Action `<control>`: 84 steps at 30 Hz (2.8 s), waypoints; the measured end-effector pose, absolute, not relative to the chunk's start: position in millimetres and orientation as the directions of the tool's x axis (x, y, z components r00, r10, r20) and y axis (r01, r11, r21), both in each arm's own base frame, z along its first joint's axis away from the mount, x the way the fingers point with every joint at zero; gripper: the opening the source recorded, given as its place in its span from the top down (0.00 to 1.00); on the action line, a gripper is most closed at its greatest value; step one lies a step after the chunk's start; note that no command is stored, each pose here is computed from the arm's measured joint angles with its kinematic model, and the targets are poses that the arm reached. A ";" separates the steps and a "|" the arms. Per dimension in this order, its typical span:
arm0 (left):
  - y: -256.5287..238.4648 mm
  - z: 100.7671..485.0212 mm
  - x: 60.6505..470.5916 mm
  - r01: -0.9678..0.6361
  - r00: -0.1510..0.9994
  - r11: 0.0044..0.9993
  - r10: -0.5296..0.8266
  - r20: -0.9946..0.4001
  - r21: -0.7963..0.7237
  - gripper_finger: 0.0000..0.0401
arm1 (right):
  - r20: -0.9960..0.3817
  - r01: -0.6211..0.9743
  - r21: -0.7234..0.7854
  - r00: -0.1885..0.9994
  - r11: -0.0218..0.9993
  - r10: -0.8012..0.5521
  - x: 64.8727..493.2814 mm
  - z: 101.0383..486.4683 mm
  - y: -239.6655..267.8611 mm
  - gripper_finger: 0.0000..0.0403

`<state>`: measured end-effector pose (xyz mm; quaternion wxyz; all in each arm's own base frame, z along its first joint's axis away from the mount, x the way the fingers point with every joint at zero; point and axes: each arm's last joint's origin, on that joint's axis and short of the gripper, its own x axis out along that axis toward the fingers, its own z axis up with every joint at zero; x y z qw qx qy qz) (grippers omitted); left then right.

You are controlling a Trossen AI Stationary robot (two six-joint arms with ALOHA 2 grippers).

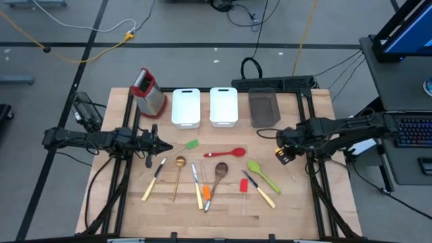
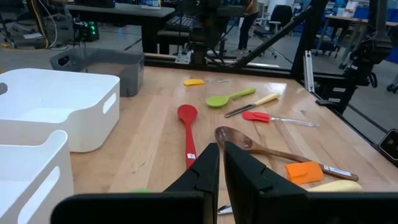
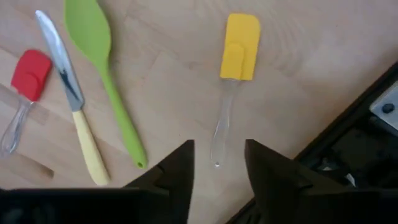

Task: Pick & Place Kitchen Items
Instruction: Put the yellow silicone spatula into the black bin

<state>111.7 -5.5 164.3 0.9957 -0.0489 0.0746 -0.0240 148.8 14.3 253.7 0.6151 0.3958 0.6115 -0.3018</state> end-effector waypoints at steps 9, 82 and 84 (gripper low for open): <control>-5.5 164.2 111.7 0.040 0.988 0.994 -0.055 -0.147 -0.101 0.94 | -0.993 0.891 0.108 0.077 0.441 0.087 149.6 249.3 14.4 0.53; -5.5 164.5 111.7 0.047 0.988 0.997 -0.055 -0.144 -0.057 0.94 | -0.985 0.948 0.169 0.150 0.270 0.087 138.9 135.4 27.8 0.96; -5.5 164.5 111.7 0.047 0.988 0.997 -0.055 -0.144 -0.057 0.94 | -0.981 0.943 0.191 0.176 0.273 0.078 141.3 139.5 27.8 0.96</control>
